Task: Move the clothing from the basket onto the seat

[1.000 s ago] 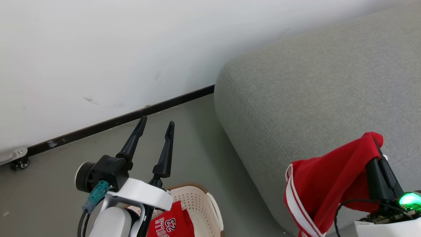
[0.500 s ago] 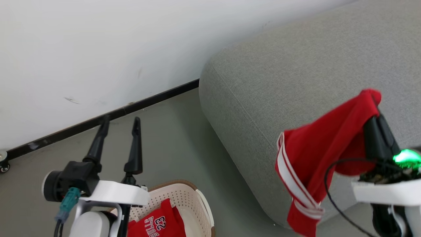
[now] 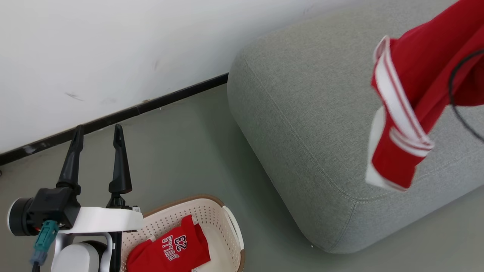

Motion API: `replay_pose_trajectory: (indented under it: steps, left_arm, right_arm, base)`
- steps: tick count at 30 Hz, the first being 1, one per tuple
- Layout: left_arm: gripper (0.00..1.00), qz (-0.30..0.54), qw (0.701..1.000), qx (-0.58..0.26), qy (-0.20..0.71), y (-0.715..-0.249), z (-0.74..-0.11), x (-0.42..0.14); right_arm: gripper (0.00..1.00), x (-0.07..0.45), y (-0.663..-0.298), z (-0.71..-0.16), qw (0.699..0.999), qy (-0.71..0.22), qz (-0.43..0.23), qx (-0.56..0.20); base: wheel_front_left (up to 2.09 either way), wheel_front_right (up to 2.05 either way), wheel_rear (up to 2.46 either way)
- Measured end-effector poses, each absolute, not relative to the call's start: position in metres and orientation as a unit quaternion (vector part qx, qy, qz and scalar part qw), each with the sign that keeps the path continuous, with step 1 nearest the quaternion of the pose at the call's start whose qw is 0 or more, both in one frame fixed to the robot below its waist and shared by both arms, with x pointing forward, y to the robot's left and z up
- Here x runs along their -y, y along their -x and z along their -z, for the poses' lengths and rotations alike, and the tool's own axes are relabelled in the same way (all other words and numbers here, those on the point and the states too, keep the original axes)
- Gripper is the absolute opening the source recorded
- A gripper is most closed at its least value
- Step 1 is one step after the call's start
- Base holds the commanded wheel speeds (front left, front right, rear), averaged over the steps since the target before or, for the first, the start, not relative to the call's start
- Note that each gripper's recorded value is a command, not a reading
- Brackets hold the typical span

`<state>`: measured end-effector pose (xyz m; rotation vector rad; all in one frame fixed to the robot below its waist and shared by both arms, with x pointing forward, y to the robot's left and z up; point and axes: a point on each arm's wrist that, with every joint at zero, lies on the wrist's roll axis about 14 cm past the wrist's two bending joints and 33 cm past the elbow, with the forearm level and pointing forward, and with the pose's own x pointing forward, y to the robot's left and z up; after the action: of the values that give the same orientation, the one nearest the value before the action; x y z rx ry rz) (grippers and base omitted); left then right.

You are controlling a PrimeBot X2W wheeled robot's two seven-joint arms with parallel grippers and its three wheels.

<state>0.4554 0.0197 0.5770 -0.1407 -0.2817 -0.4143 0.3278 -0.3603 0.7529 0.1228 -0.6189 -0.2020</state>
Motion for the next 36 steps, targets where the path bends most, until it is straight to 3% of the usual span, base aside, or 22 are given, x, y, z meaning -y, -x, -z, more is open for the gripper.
replay_pose_trajectory:
  steps: [7,16,36]
  left_arm:
    - [1.0,0.194,0.969,0.136,0.064,-0.464,-0.568,-0.029]
    - [1.0,0.187,0.972,0.129,0.057,-0.473,-0.554,-0.039]
    - [1.0,0.185,0.976,0.105,0.032,-0.495,-0.517,-0.055]
  right_arm:
    - [0.0,0.386,-0.356,-0.777,0.95,-0.048,0.12,0.285]
    - [0.0,0.406,-0.398,-0.759,0.966,-0.016,0.147,0.211]
    - [0.0,0.459,-0.458,-0.735,0.961,-0.013,0.217,0.17]
  base:
    - [0.0,0.0,0.0]
    - [0.0,0.0,0.0]
    - [0.0,0.0,0.0]
